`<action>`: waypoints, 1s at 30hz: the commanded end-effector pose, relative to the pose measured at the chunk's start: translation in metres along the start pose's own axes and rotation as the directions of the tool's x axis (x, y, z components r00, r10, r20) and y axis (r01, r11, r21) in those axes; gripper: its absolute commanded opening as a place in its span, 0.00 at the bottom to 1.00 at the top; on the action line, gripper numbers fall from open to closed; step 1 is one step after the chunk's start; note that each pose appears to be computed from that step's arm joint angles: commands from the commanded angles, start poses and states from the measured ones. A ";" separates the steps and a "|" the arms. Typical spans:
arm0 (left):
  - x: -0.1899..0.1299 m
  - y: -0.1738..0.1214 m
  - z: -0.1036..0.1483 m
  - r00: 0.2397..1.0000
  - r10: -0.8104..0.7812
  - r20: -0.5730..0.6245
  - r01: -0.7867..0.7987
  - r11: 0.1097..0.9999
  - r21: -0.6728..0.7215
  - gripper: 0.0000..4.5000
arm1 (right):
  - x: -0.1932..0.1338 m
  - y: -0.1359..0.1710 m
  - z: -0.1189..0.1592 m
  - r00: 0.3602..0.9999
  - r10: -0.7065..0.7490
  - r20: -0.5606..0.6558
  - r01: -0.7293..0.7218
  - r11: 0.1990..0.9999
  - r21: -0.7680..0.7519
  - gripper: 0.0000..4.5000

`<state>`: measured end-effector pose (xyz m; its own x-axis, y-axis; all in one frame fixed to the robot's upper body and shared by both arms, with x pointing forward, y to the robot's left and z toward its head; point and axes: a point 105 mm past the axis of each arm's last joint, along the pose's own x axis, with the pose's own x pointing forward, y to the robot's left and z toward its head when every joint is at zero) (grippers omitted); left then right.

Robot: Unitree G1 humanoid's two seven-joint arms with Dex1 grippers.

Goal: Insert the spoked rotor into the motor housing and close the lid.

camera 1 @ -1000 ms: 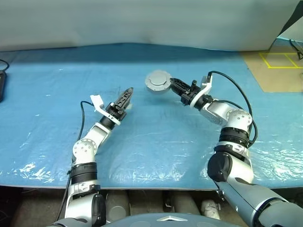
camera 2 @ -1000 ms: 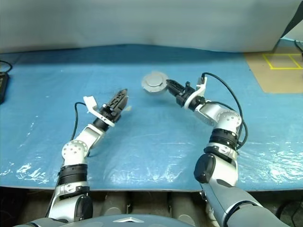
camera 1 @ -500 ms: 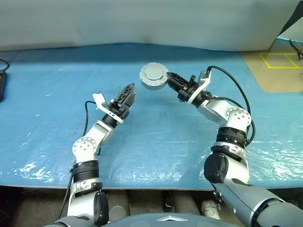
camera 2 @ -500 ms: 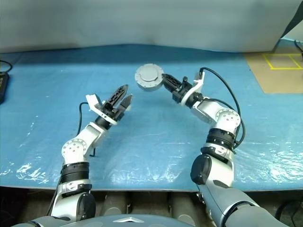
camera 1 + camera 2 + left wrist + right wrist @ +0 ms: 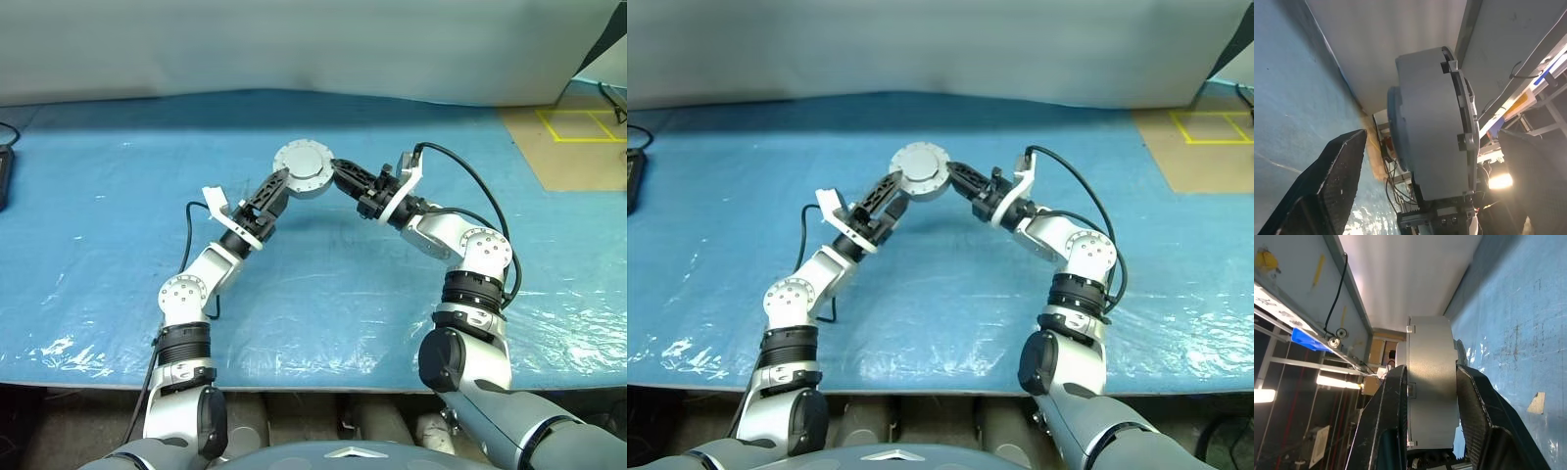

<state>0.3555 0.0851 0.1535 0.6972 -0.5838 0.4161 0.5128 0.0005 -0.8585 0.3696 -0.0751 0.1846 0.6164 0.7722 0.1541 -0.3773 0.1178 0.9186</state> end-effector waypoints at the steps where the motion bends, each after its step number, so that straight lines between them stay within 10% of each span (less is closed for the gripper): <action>1: 0.006 -0.009 0.000 0.999 -0.048 -0.013 0.048 0.999 0.021 0.99 | 0.001 0.027 -0.001 0.992 0.123 -0.003 -0.123 0.992 -0.040 0.24; 11: 0.010 -0.012 -0.004 0.997 -0.074 -0.036 0.076 0.996 0.055 0.99 | 0.002 0.027 -0.004 0.992 0.124 -0.020 -0.125 0.991 -0.056 0.24; 18: 0.012 -0.014 -0.004 0.994 -0.102 -0.034 0.103 0.994 0.034 0.58 | 0.003 0.031 -0.004 0.991 0.129 -0.019 -0.131 0.989 -0.072 0.24; 26: 0.015 -0.009 -0.007 0.997 -0.074 -0.037 0.075 0.997 0.022 0.57 | 0.001 0.031 -0.007 0.992 0.124 -0.034 -0.127 0.987 -0.103 0.24; 30: 0.015 -0.006 -0.003 0.998 -0.062 -0.022 0.062 0.998 0.029 0.57 | -0.003 0.041 -0.010 0.984 0.169 -0.050 -0.175 0.971 -0.165 0.54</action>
<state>0.3579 0.0735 0.1546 0.6592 -0.6057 0.4455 0.5433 -0.0259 -0.8391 0.3583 -0.0727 0.1867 0.5877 0.7916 0.1671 -0.4578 0.1551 0.8754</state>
